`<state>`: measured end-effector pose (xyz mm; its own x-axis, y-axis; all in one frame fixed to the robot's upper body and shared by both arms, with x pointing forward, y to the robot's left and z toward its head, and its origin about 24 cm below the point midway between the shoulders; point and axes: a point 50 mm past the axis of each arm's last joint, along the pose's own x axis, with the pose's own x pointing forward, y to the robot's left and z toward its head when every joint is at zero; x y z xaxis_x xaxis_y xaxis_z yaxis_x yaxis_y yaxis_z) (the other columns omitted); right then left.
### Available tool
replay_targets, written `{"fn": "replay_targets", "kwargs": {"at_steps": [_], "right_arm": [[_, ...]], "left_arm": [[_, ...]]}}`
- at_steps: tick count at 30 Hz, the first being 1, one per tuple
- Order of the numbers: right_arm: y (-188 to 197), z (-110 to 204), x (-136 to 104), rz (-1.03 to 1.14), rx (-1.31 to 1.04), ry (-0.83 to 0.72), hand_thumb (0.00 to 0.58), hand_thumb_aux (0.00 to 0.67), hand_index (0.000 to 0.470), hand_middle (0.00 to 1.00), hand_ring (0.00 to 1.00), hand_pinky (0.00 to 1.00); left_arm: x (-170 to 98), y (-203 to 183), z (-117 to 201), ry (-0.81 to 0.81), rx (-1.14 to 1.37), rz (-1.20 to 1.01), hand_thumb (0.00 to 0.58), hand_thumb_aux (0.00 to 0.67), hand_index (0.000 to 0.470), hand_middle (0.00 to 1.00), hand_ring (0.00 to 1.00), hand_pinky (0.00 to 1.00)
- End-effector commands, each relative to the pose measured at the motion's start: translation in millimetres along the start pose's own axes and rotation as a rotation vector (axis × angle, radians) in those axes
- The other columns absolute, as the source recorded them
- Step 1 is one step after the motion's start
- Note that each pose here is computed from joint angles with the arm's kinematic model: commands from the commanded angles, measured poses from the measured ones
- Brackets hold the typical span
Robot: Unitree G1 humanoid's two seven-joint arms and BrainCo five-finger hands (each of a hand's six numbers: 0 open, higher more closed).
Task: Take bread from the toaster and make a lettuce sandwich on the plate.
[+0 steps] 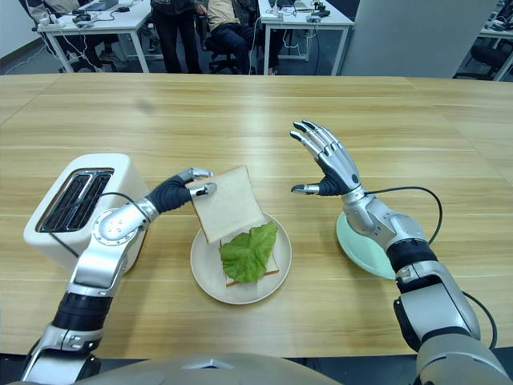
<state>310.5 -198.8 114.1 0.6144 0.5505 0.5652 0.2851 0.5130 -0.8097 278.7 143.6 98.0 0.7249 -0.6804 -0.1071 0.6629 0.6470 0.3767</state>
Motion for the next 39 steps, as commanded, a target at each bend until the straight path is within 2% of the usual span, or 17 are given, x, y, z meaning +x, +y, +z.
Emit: {"fn": "replay_targets", "kwargs": {"at_steps": [1,9,22,39], "right_arm": [[2,12,-9,0.085,0.115,-0.087,0.000,0.000,0.000,0.00,0.00,0.00],[14,55,-25,0.329,0.319,-0.318,0.000,0.000,0.000,0.00,0.00,0.00],[46,81,-50,0.732,0.603,-0.244,0.000,0.000,0.000,0.00,0.00,0.00],[49,79,-56,0.851,0.648,-0.196,0.000,0.000,0.000,0.00,0.00,0.00]], "left_arm": [[13,-13,-13,0.020,-0.102,-0.125,0.580,0.670,0.460,1.00,1.00,1.00],[32,-35,-34,0.081,-0.224,-0.202,0.580,0.670,0.460,1.00,1.00,1.00],[30,-49,-57,0.202,-0.187,-0.212,0.580,0.670,0.460,1.00,1.00,1.00],[33,-37,-58,0.206,-0.150,-0.191,0.580,0.670,0.460,1.00,1.00,1.00]]}}
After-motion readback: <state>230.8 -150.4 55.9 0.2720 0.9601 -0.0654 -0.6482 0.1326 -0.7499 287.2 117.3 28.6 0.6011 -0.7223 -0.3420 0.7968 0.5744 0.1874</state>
